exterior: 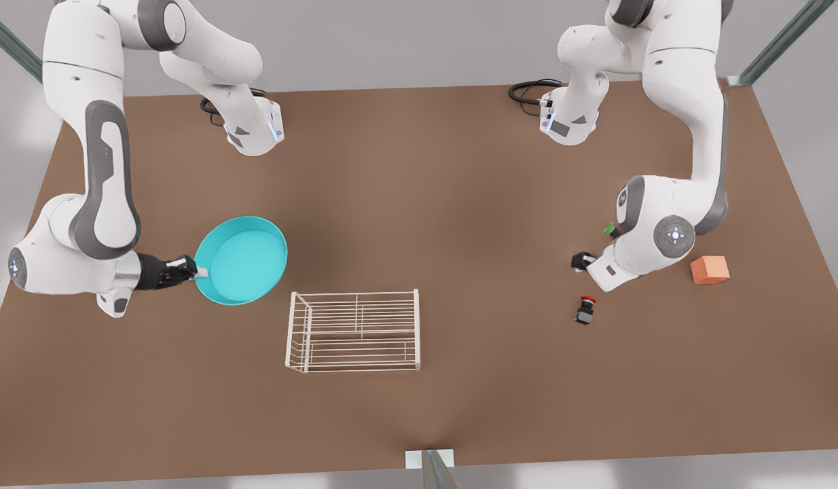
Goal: Place the plate on the shelf with right arm and place the red button switch in the plate with left arm
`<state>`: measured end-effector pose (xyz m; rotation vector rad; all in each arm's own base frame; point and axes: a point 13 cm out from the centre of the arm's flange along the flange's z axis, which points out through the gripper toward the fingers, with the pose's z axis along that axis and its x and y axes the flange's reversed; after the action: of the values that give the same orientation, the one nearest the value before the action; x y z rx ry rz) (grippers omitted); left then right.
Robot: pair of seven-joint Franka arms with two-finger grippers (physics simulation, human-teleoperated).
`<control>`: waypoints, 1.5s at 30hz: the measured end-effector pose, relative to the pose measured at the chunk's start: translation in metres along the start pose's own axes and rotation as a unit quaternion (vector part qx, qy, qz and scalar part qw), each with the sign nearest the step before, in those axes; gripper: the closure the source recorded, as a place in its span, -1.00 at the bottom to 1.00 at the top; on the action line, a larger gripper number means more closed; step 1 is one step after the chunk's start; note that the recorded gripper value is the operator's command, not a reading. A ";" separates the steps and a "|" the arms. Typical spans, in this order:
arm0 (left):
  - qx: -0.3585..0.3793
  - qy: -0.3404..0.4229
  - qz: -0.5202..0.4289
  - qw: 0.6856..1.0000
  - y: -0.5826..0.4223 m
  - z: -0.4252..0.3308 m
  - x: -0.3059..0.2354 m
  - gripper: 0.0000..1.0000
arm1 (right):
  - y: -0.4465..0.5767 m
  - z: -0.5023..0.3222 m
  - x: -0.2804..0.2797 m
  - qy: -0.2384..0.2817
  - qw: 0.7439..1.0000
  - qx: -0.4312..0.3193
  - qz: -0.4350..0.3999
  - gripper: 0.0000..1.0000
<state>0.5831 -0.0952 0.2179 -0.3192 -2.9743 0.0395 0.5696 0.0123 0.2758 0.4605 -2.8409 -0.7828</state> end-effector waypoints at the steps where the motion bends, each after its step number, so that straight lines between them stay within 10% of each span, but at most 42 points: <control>1: 0.005 -0.001 -0.001 1.000 0.006 0.014 -0.003 -1.00 | 0.009 -0.003 -0.006 -0.003 1.000 -0.004 -0.007 0.70; 36: -0.015 -0.068 0.103 0.992 0.052 0.151 -0.078 -1.00 | 0.147 0.124 -0.205 -0.057 0.995 -0.004 0.088 0.69; 38: -0.014 -0.065 0.103 0.992 0.052 0.158 -0.077 -1.00 | 0.148 0.127 -0.208 -0.061 0.994 -0.003 0.096 0.50; 40: -0.014 -0.064 0.103 0.992 0.052 0.165 -0.078 -1.00 | 0.148 0.125 -0.209 -0.066 0.992 -0.002 0.105 -0.84; 45: -0.015 -0.069 0.104 0.992 0.053 0.173 -0.080 -1.00 | 0.171 0.005 -0.201 -0.137 0.985 0.017 0.106 -1.00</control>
<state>0.6451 -0.0622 0.0326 -0.6543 -3.0656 0.0404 0.7145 0.2212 0.3470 0.0537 -3.0899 -0.8112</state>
